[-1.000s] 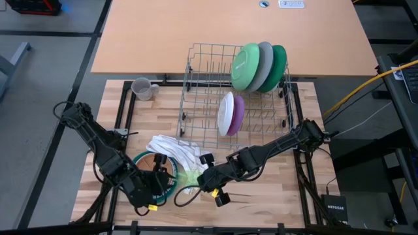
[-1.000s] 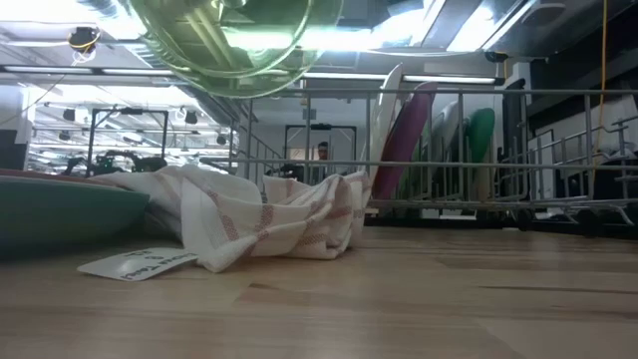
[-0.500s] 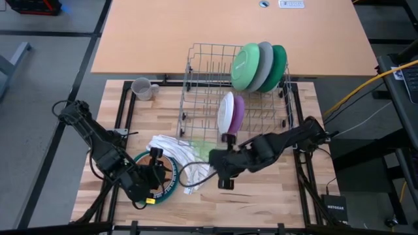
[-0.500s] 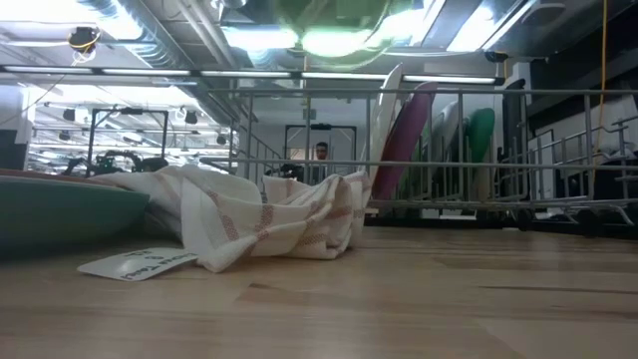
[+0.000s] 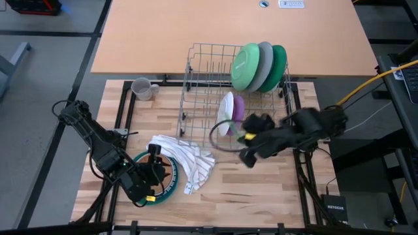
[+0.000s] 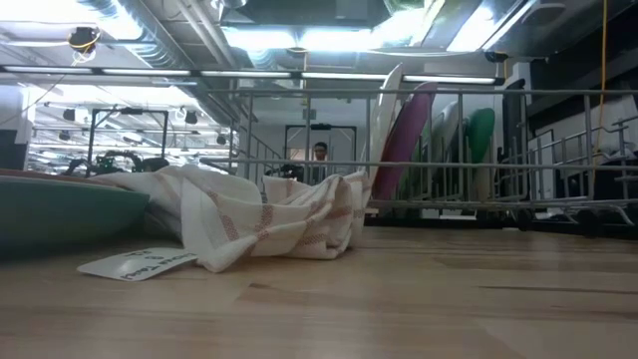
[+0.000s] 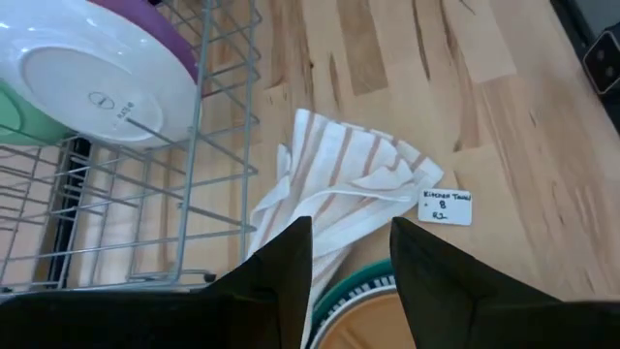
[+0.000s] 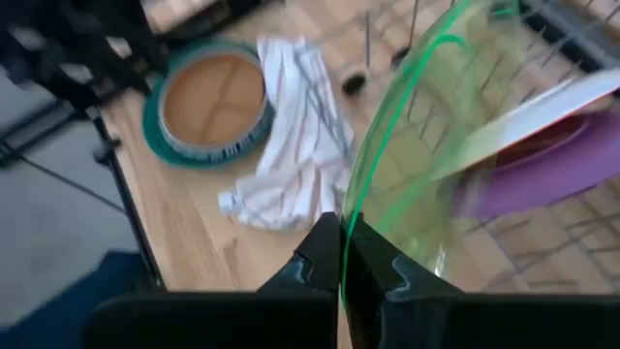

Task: Sort dishes
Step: Put the transparent green plate into the dish rack

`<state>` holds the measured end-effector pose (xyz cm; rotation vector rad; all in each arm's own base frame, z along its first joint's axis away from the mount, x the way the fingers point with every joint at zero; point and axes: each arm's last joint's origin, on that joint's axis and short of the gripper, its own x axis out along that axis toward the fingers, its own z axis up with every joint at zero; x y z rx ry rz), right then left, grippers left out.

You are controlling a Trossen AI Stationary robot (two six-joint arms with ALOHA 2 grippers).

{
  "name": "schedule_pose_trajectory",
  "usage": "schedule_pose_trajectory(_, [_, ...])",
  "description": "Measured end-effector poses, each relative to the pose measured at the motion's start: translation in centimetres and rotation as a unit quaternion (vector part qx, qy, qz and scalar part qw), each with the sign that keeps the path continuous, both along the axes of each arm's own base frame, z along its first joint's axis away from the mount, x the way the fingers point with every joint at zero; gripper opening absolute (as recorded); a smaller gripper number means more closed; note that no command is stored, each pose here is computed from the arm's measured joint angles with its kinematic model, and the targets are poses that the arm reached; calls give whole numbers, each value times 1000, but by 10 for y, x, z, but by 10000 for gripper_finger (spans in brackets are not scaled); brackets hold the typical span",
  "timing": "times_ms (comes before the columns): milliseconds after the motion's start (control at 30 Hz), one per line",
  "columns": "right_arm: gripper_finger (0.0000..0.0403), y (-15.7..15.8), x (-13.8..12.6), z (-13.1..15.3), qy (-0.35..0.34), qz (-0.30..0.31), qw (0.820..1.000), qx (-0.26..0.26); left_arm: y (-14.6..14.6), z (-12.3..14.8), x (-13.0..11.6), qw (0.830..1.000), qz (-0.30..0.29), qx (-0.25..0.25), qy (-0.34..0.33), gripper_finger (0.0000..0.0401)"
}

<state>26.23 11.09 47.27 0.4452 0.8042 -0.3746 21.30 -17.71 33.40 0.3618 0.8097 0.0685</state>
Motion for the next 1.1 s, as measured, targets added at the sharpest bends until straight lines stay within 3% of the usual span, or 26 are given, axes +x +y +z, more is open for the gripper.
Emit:
schedule_pose_trajectory(233, [1, -22, -56, 31, -78, -27, 996, -19, 2, 0, 1, 1000, 11, -5, -3, 130])
schedule_pose_trajectory(400, [1, -38, -98, 28, -115, -84, 989, -27, 2, 0, 1, 1000, 13, -6, -4, 130])
schedule_pose_trajectory(767, [1, -63, -162, -41, -162, -222, 961, 28, 1, 0, 2, 1000, 17, -11, -5, 130])
schedule_pose_trajectory(1100, [1, -72, -175, -111, -155, -286, 944, 55, 1, 0, 2, 1000, 16, -11, -5, 130])
